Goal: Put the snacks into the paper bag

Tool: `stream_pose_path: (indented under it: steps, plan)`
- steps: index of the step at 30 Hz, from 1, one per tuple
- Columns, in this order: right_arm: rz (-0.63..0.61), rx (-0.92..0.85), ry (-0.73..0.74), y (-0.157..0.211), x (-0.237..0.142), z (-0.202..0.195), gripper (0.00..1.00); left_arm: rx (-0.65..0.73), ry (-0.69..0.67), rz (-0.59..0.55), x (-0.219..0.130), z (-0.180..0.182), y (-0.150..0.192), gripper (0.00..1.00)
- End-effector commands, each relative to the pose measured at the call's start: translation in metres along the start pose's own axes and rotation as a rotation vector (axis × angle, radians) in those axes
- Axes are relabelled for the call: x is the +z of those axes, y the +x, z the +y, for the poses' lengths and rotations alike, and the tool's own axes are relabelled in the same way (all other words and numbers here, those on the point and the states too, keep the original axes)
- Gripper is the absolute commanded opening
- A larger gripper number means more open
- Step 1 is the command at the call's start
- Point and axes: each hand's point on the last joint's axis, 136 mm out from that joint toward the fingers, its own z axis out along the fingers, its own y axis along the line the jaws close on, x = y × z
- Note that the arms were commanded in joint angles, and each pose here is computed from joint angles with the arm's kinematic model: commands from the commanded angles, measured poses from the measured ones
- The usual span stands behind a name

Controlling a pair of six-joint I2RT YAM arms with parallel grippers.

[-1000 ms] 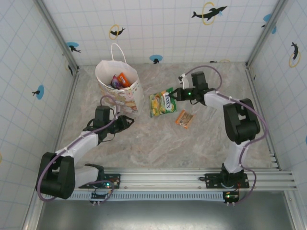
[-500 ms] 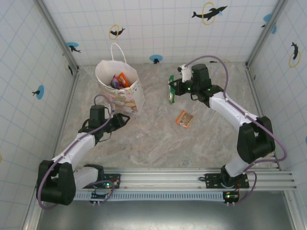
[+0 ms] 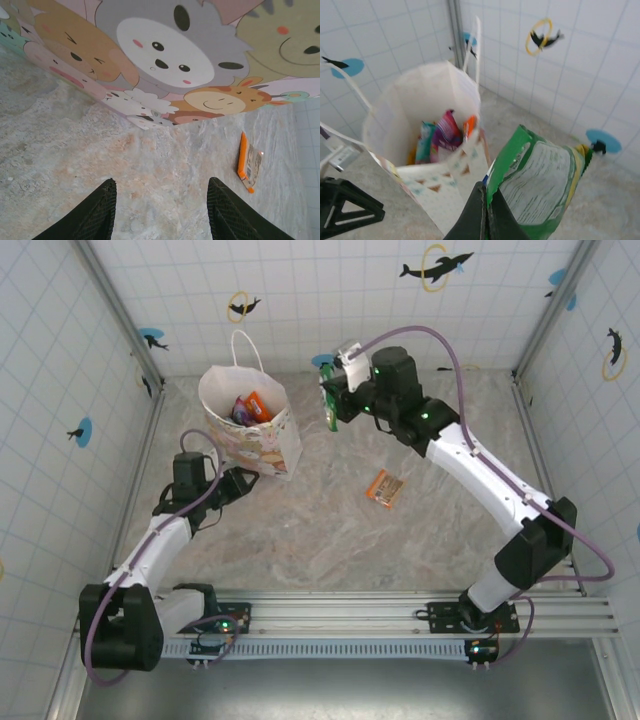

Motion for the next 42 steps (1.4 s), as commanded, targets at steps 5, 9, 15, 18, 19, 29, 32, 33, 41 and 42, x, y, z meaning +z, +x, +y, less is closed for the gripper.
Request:
stream_pose_path:
  steps: [5,9,15,18,19,29,32,33,41,42]
  plan:
    - [-0.164,-0.190,-0.034,-0.078,-0.003,0.044,0.00,0.041,-0.019,-0.025,-0.009,-0.006,-0.013,0.50]
    - [-0.240,-0.229,-0.090,-0.100,0.004,0.065,0.00,0.041,-0.045,-0.029,-0.009,-0.002,-0.016,0.50]
    - [-0.287,-0.249,-0.166,-0.112,0.031,0.083,0.00,0.044,-0.046,-0.043,-0.010,-0.005,-0.023,0.50]
    - [-0.295,-0.250,-0.197,-0.110,0.050,0.086,0.00,0.052,-0.054,-0.049,-0.011,-0.005,-0.026,0.50]
    - [-0.296,-0.248,-0.209,-0.108,0.055,0.089,0.00,0.055,-0.055,-0.050,-0.011,-0.006,-0.026,0.50]
    - [-0.290,-0.196,-0.277,-0.083,0.106,0.088,0.00,0.053,-0.051,-0.047,-0.010,-0.005,-0.025,0.50]
    - [-0.284,-0.181,-0.283,-0.076,0.117,0.085,0.00,0.053,-0.050,-0.047,-0.010,-0.006,-0.025,0.50]
    - [-0.281,-0.175,-0.282,-0.074,0.120,0.084,0.06,0.053,-0.050,-0.047,-0.010,-0.006,-0.026,0.50]
    - [-0.246,-0.144,-0.197,-0.071,0.121,0.064,0.46,0.052,-0.047,-0.040,-0.010,-0.006,-0.024,0.50]
    - [-0.238,-0.143,-0.191,-0.070,0.120,0.062,0.46,0.051,-0.045,-0.038,-0.009,-0.006,-0.023,0.50]
